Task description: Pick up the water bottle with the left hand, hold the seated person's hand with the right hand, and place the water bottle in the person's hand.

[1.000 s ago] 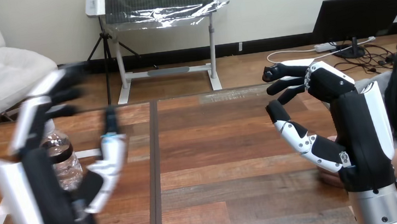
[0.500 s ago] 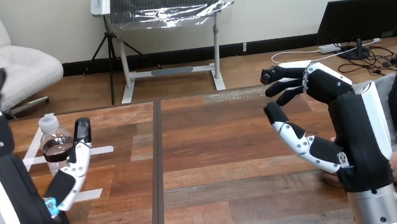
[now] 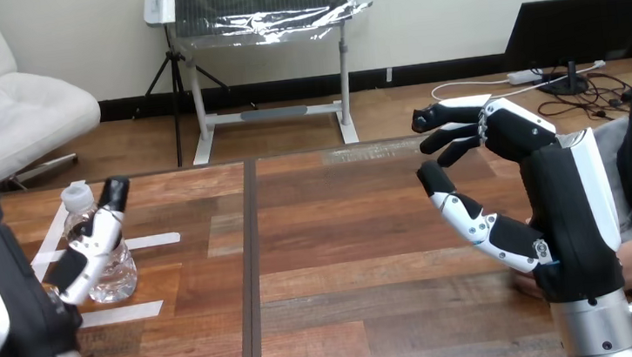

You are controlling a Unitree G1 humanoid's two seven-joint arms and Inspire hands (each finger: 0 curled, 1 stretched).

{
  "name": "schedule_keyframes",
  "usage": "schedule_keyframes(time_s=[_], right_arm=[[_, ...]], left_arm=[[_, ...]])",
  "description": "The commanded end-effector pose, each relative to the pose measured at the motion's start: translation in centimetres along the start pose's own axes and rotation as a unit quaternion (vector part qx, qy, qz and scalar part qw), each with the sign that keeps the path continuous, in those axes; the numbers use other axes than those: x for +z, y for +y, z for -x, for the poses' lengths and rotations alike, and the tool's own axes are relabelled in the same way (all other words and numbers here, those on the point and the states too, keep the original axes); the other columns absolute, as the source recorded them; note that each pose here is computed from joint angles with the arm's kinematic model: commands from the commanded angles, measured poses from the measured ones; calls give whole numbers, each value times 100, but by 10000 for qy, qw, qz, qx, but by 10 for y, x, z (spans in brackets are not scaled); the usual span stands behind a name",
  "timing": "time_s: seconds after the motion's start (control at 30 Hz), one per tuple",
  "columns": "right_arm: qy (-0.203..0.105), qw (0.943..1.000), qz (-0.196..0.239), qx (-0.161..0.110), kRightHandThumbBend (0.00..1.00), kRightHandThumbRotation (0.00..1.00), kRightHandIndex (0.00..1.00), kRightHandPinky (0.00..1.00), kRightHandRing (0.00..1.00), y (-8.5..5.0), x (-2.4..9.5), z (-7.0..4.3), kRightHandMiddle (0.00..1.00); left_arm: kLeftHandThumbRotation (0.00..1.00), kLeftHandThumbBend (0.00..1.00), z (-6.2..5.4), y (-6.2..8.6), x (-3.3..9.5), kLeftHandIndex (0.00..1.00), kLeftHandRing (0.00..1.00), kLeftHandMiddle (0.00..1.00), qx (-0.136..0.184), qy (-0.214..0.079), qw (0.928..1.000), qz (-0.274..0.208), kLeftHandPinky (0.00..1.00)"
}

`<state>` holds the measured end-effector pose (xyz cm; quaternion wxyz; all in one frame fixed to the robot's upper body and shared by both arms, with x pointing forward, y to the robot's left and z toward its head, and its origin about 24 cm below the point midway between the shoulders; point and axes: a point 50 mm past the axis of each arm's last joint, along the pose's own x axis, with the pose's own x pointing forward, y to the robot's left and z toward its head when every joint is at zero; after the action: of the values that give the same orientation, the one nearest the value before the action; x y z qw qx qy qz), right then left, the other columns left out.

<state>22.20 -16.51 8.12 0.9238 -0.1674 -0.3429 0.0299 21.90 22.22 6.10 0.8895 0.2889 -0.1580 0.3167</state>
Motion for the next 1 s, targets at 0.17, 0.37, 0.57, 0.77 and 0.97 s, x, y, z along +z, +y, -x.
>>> schedule_keyframes(time_s=[0.17,0.37,0.57,0.77,0.97], right_arm=[[-431,9990,-10,-132,42,0,62,45,56,-3,5,-20,64],[-461,9988,14,-139,43,0,62,45,56,-4,5,-21,64],[-489,9987,16,-126,43,0,62,45,55,-4,5,-22,63],[-494,9987,57,-128,43,0,62,44,54,-4,4,-23,62],[-470,9988,60,-119,43,0,62,45,55,-4,4,-24,62]], left_arm=[[61,94,-36,-13,-2,100,96,98,-426,63,9990,-120,91],[56,95,-50,-24,-7,99,94,96,-764,313,9964,-176,87],[51,93,-59,-31,-9,96,92,95,-926,455,9943,-251,84],[50,92,-65,-37,-12,95,92,94,-1084,614,9918,-291,83],[54,93,-75,-47,-16,94,91,94,-1331,803,9870,-413,83]])
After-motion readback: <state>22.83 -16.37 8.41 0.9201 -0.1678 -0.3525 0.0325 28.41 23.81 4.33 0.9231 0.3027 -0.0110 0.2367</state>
